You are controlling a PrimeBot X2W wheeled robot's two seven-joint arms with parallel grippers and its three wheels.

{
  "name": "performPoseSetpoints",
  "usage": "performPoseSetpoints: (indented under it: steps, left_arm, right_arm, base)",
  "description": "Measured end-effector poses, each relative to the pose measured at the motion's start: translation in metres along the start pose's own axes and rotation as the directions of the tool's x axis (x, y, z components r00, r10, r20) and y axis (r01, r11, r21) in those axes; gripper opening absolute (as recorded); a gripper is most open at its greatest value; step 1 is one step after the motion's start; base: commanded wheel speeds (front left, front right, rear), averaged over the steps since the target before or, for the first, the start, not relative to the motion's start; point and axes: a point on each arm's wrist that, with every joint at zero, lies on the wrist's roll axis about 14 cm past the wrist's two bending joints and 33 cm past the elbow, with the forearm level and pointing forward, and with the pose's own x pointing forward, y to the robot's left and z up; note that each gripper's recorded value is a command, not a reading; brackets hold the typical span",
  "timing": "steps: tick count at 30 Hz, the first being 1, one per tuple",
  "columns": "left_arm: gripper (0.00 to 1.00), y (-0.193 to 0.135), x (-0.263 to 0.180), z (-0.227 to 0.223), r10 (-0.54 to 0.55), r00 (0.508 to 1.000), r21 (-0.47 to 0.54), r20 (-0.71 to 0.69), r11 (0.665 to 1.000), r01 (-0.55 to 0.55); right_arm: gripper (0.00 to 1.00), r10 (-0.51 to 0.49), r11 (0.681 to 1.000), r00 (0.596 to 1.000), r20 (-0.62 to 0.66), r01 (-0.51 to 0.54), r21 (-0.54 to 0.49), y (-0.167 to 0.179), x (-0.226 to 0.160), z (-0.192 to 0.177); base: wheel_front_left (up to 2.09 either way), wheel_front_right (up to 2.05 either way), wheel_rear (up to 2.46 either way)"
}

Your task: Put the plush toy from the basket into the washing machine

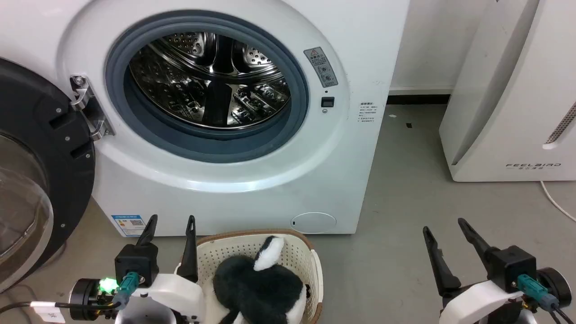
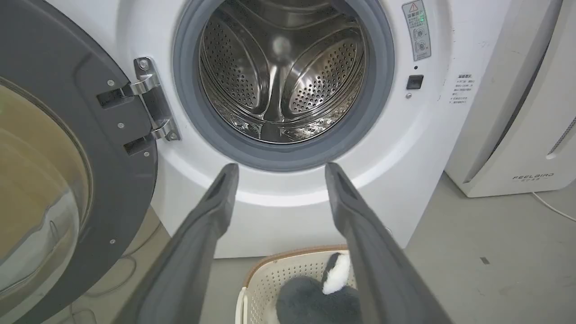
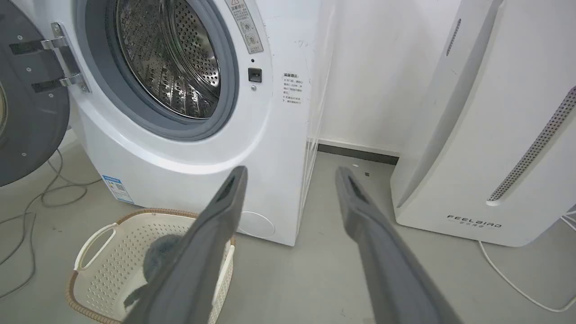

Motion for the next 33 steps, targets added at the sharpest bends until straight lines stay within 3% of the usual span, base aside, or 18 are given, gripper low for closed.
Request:
performPoseSetpoints:
  steps: [33]
  left_arm:
    - [1.0,-0.022,0.009,-0.039,-0.061,0.995,-0.046,-0.082,0.997,0.057]
  right_arm:
    - [1.0,-0.034,0.999,0.999,-0.002,0.034,0.035,-0.012,0.004,-0.013]
  base:
    - [0.0,0.0,0.0]
